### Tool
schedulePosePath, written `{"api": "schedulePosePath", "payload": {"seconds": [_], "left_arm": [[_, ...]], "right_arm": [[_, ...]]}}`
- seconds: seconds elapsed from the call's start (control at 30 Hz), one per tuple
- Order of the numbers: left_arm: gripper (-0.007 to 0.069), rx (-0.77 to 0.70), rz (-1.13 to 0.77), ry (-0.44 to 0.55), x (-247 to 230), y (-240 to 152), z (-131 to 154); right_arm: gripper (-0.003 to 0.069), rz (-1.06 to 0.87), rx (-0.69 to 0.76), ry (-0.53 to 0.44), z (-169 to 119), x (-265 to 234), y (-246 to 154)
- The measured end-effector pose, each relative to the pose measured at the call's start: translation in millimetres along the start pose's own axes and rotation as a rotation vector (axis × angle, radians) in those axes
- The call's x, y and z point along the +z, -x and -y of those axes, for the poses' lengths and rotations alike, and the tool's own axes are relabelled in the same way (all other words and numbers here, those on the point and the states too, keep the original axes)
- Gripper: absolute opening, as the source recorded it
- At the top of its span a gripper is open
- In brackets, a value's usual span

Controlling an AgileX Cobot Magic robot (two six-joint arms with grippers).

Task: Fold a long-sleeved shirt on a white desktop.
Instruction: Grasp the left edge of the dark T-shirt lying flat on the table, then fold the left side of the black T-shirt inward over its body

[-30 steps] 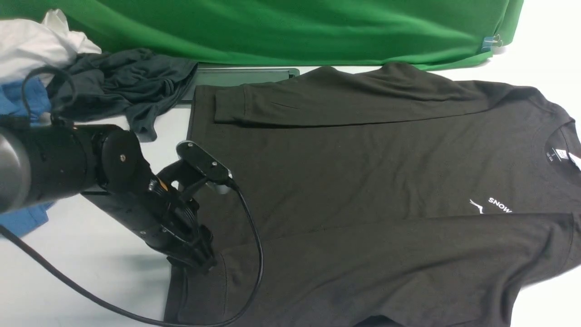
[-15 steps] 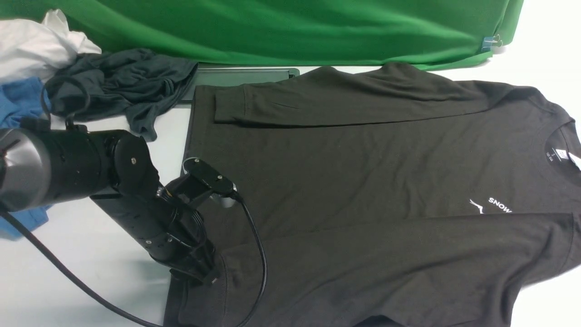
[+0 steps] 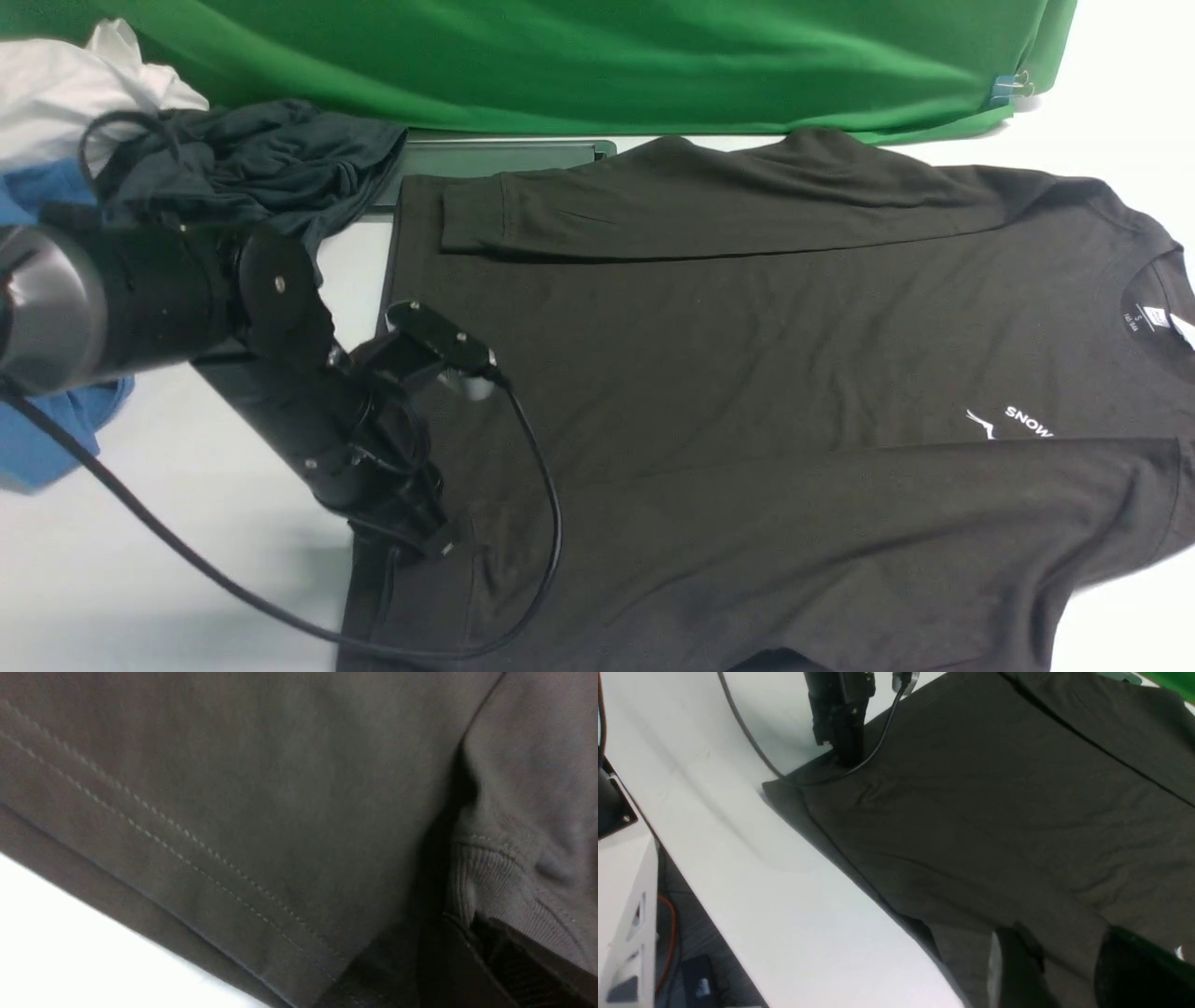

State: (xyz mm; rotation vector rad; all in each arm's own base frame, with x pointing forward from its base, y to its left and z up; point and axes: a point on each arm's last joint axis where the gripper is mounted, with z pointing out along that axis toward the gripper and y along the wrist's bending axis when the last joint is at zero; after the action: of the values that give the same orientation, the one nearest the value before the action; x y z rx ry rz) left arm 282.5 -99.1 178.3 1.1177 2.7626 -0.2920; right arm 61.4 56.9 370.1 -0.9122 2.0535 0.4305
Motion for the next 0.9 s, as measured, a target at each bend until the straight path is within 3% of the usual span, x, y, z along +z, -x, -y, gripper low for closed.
{"api": "schedulePosePath", "payload": {"seconds": [0.27,0.47,0.57,0.67,0.7,0.9], "left_arm": [[0.0036,-0.008,0.064,0.040,-41,21,-2],[0.0036,-0.012,0.024,0.006,-51,23,1],[0.0036,-0.012,-0.002,-0.011,-52,21,2],[0.0036,-0.012,-0.037,-0.036,-52,18,5],[0.0036,-0.013,-0.046,-0.042,-53,17,5],[0.0036,-0.006,-0.025,-0.031,-61,16,8]], "right_arm": [[0.0240,-0.038,0.087,-0.010,11,16,7],[0.0246,-0.194,0.109,-0.046,40,64,13],[0.0283,-0.272,0.098,-0.033,52,91,13],[0.0367,-0.348,0.056,-0.011,67,128,10],[0.0432,-0.383,0.013,0.000,76,151,7],[0.0472,-0.449,-0.146,0.029,99,213,-10]]}}
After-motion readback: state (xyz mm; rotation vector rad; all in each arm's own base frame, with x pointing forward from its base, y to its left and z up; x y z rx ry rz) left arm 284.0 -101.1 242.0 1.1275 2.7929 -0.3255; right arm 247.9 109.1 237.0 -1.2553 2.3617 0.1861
